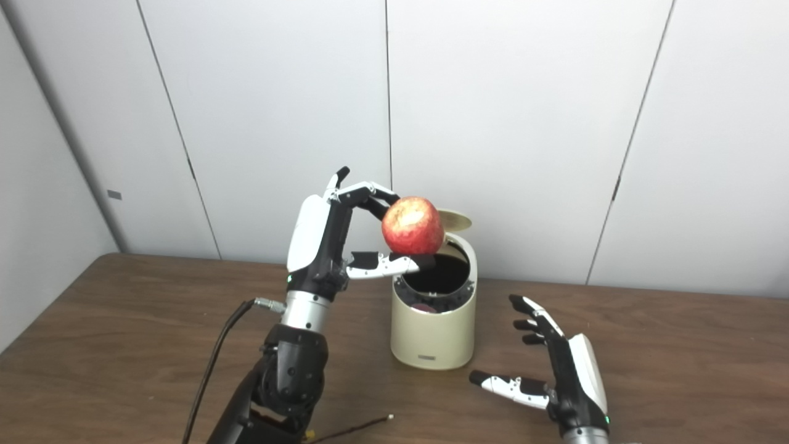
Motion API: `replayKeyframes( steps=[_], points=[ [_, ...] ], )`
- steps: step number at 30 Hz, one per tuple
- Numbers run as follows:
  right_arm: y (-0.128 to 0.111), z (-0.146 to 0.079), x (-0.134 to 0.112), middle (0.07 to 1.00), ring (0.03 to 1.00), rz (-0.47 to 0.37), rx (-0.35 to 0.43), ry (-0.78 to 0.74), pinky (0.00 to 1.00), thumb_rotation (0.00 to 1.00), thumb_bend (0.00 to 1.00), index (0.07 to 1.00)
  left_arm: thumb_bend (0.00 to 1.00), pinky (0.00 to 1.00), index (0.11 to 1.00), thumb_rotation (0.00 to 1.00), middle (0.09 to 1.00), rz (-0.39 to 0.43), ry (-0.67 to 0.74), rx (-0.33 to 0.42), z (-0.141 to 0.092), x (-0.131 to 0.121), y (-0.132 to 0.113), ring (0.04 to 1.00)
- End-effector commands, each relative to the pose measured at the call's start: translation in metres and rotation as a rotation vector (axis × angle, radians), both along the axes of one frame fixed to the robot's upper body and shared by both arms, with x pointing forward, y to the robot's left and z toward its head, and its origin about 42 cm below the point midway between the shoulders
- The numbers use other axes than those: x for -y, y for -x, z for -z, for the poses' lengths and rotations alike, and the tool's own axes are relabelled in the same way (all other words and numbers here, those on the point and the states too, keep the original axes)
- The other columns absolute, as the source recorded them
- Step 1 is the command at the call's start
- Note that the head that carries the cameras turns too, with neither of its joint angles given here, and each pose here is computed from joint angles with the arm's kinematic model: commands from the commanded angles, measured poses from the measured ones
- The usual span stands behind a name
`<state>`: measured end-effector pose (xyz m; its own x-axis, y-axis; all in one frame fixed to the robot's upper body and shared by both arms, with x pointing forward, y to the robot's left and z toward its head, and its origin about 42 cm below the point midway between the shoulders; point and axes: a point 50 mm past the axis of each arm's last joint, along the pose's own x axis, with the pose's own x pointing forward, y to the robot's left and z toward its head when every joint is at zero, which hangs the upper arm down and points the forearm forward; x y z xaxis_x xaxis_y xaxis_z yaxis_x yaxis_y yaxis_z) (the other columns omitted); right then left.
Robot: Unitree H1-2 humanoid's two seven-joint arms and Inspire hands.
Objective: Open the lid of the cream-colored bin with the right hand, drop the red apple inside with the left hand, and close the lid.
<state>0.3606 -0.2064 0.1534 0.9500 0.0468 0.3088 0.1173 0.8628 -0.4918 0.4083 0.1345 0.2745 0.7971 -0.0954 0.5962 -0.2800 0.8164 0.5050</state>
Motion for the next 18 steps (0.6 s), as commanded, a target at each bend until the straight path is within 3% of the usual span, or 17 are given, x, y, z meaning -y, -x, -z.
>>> replayKeyframes(
  steps=[1,12,18],
  points=[
    [-0.008,-0.022,-0.005,0.829,0.751,-0.001,0.087,-0.012,0.67,0.24,0.76,0.821,0.53,0.98,0.486,0.0,0.48,0.019,-0.019,0.08,-0.018,0.008,-0.005,0.555],
    [-0.009,-0.024,-0.009,0.828,0.746,-0.002,0.107,-0.03,0.66,0.18,0.76,0.813,0.53,1.0,0.48,0.0,0.487,0.003,-0.067,0.016,0.01,0.018,-0.009,0.62],
    [-0.009,-0.024,-0.01,0.827,0.745,-0.003,0.107,-0.035,0.66,0.17,0.76,0.811,0.53,1.0,0.484,0.0,0.484,-0.004,-0.08,0.019,0.017,0.016,-0.012,0.653]
  ],
)
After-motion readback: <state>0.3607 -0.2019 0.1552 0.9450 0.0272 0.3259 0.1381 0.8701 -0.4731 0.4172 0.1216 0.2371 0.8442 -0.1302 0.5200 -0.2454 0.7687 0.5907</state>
